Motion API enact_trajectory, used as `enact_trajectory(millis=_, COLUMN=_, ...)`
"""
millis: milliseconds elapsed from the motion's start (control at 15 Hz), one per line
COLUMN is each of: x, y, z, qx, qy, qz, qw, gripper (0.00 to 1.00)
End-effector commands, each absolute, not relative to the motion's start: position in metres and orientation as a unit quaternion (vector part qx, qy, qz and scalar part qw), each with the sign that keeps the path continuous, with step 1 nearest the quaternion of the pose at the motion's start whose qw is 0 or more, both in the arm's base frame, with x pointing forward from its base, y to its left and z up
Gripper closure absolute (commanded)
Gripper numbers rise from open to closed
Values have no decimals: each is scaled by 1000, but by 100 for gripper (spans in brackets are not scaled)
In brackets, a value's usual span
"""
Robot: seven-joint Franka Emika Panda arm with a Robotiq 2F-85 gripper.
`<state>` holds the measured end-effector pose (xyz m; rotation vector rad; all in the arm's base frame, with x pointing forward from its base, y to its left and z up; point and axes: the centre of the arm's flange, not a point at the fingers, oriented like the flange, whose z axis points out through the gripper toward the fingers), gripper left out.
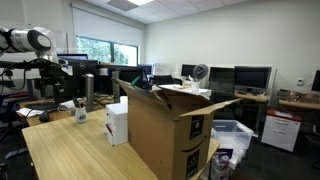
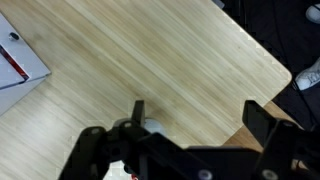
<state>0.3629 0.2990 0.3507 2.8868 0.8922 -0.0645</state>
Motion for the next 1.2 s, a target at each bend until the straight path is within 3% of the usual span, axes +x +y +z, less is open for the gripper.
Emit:
enact_trajectory(millis=0, x=377, y=330, z=343, qx=951, qy=299, qz=-31, qw=72, gripper=0)
enact_trajectory(millis=667, x=428, y=345, z=336, qx=961, qy=273, qz=19, qw=37, gripper=0)
enact_trajectory(millis=1133, x=465, y=329, z=325, qx=970, qy=232, qz=44, qw=55, gripper=0)
